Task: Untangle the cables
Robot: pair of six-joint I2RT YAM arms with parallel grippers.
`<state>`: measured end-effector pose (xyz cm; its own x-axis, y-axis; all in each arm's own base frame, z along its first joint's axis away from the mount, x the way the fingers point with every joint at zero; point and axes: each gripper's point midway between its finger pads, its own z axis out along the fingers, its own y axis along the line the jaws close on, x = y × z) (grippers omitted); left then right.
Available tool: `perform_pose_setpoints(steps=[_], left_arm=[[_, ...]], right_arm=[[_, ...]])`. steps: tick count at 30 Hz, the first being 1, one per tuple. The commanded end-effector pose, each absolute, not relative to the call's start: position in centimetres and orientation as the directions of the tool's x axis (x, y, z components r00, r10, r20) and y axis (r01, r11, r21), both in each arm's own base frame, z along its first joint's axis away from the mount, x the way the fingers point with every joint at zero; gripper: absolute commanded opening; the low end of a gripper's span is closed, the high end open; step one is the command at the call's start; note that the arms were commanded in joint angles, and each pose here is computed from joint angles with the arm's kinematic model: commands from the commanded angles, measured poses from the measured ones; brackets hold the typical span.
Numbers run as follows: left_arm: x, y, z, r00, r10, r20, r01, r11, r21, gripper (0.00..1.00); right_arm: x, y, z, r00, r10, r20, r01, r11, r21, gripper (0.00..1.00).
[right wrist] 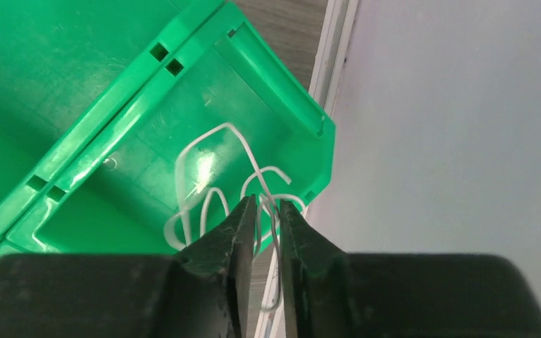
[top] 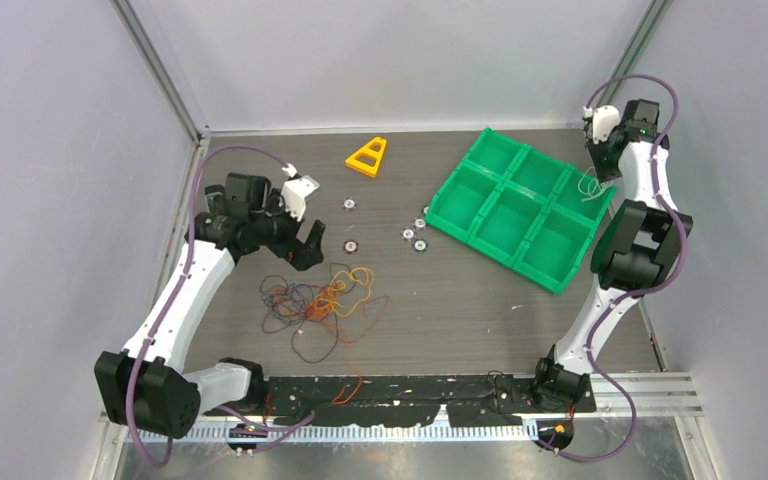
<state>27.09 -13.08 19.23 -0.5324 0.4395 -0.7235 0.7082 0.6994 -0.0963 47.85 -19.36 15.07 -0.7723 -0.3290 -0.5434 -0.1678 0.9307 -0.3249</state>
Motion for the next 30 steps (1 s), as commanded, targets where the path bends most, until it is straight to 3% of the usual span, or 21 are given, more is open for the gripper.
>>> perform_pose_setpoints(steps=[1,3,7,11,17,21,30], left_arm=[[26.1,-11.8,18.8,-0.555,0.45,-0.699,0.706,0.7,-0.11,1.0],[25.8,-11.2,18.3,-0.549,0.48,-0.684,0.716,0.692,-0.089,1.0],[24.5,-10.5,16.9,-0.553,0.521,-0.651,0.741,0.664,-0.098,1.0],[23.4,-9.4,14.4,-0.613,0.548,-0.57,0.73,0.668,-0.142,0.98],[23.3,-7.2,11.4,-0.663,0.581,-0.473,0.71,0.688,-0.15,0.78],[21.5,-6.7,10.3,-0.643,0.644,-0.416,0.755,0.624,-0.201,0.76],[17.9,-7.8,8.8,-0.523,0.715,-0.464,0.852,0.46,-0.251,0.78]], right_arm=[[48.9,-19.8,16.5,-0.755,-0.376,-0.537,-0.17,0.903,-0.394,0.36],[49.1,-18.9,17.9,-0.741,-0.353,-0.571,-0.166,0.92,-0.354,0.58],[48.2,-14.6,22.5,-0.686,-0.319,-0.654,-0.222,0.948,-0.23,0.72],[45.6,-5.3,24.9,-0.62,-0.331,-0.712,-0.416,0.907,-0.059,0.78],[37.9,14.0,22.1,-0.552,-0.424,-0.718,-0.74,0.646,0.188,0.88],[33.2,22.2,19.3,-0.519,-0.492,-0.699,-0.829,0.49,0.27,0.9],[28.4,33.5,16.5,-0.494,-0.514,-0.701,-0.869,0.306,0.388,0.91]])
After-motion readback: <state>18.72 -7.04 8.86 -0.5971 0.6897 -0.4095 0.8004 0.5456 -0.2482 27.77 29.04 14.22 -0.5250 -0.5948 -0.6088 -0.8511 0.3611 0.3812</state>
